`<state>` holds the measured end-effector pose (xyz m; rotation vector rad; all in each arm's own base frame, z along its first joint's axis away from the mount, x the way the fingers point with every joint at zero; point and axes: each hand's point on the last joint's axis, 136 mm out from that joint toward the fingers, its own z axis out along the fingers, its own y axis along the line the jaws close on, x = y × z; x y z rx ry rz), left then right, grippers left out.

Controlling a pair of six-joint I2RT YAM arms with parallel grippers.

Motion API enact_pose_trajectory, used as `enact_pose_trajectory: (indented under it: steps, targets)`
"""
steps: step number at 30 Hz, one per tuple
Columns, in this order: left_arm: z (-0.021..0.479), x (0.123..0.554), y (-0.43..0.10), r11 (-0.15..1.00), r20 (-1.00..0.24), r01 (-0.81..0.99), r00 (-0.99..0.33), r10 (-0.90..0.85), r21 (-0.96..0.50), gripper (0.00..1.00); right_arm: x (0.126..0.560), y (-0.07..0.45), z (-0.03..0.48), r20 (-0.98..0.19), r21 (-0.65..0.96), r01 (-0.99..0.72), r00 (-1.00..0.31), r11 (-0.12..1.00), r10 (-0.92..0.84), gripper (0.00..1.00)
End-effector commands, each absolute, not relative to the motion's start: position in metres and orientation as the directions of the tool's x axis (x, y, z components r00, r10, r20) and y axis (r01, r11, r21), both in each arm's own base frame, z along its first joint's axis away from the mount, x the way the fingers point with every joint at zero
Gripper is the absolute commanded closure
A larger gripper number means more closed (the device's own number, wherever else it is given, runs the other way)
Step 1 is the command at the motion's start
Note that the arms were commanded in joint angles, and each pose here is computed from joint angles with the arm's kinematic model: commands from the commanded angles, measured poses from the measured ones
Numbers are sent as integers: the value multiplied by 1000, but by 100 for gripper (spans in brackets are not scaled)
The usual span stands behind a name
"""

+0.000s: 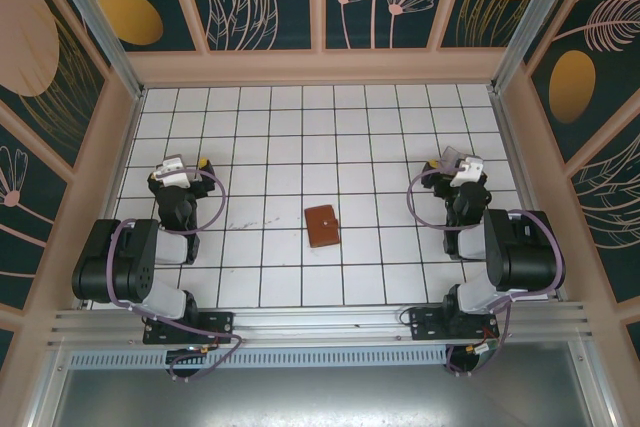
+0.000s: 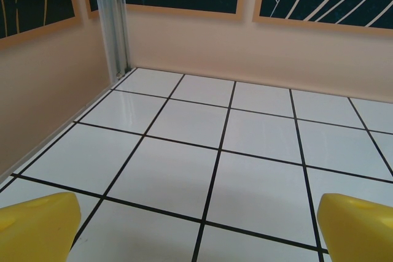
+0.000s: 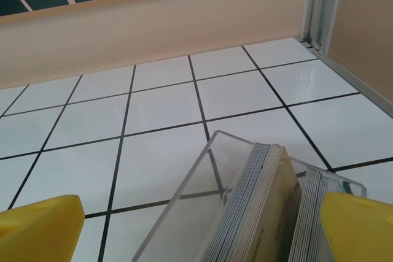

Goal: Put the credit cards into the card holder
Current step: Reset both arms

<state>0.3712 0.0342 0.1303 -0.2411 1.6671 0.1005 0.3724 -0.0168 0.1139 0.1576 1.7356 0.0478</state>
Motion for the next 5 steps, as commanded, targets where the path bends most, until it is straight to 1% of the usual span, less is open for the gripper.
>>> enact_pose_trajectory:
  steps: [1,5]
  targets:
    - [138,371,33,975,-993,-204,-59,-106,-92,1,377,-14,121,-982,122,48,-142,991,128,1]
    - [138,371,33,975,-993,-204,-59,-106,-92,1,377,-14,121,-982,120,49,-141,992,125,1]
